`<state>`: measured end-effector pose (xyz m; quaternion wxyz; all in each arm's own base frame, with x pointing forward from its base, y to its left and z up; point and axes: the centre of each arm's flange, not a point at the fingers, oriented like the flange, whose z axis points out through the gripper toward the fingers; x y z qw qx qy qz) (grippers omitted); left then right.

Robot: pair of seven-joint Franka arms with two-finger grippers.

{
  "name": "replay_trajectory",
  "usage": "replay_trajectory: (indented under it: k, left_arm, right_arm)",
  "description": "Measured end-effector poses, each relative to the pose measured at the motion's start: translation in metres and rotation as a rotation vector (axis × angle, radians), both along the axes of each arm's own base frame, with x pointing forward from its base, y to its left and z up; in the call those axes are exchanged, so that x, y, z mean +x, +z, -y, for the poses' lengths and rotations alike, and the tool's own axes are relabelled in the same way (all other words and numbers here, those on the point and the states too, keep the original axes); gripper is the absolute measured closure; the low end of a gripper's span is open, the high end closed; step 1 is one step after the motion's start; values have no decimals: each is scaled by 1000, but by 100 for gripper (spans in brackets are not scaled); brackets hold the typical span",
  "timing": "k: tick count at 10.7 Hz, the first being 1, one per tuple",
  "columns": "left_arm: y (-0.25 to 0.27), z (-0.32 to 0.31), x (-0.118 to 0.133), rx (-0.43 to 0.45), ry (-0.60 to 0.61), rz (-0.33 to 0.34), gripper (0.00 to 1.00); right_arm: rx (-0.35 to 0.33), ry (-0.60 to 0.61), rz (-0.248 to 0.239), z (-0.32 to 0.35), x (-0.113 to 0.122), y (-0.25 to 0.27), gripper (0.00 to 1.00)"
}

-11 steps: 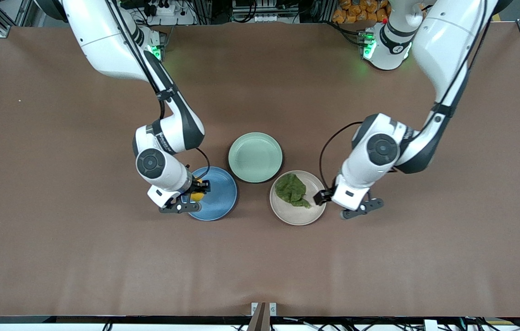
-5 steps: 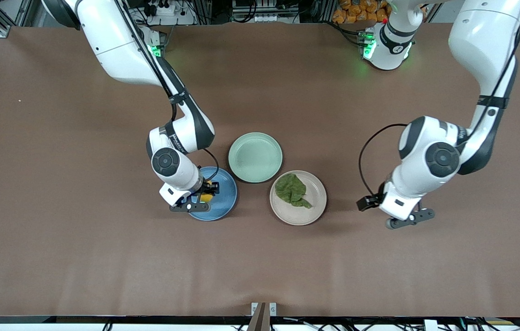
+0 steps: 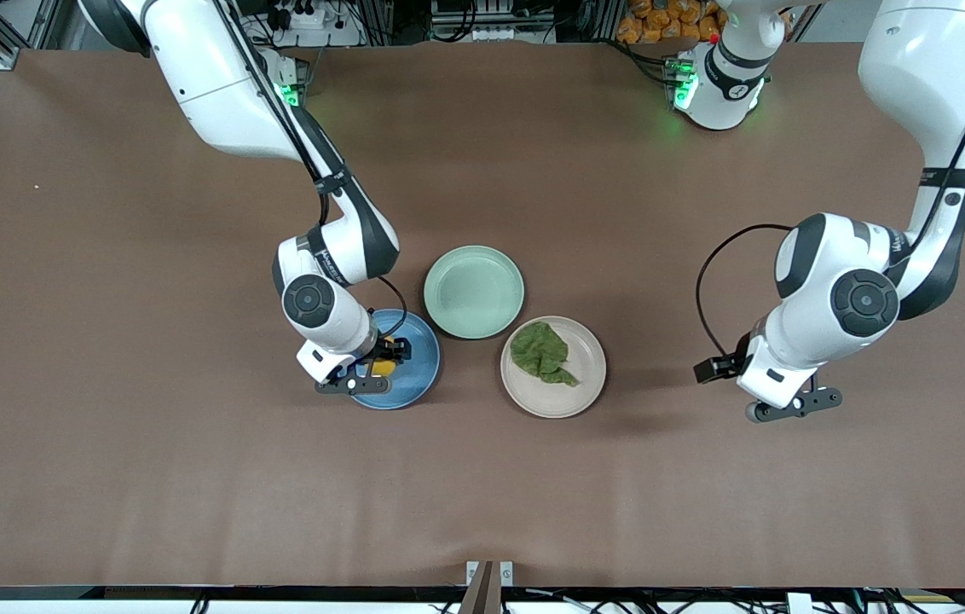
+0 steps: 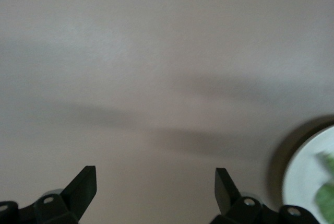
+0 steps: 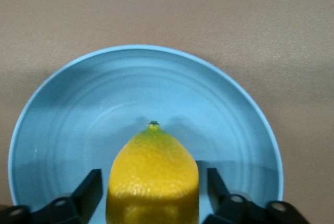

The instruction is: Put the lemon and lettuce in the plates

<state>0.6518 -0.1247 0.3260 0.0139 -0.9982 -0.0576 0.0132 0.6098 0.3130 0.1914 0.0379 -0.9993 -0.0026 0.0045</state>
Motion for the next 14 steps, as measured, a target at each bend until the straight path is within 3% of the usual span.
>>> replay_trajectory:
  k: [2,4,8,11,14]
  left_arm:
    - [8,-32,-22,68,-85,-29,0]
    - [22,-58,-50,84,-98,-46,0]
    - [37,-72,-97,105,-85,-61,0]
    - [88,-88,-104,67,-23,28,0]
    - [150,-86,-87,17,7,151,0]
  right_arm:
    - [3,-2,12,0,4,5,0]
    - [3,-9,23,4,10,11,0]
    - [-38,9,-55,20,30,49,0]
    - [-60,90,-99,68,48,88,0]
    - [-55,80,-158,120,55,111,0]
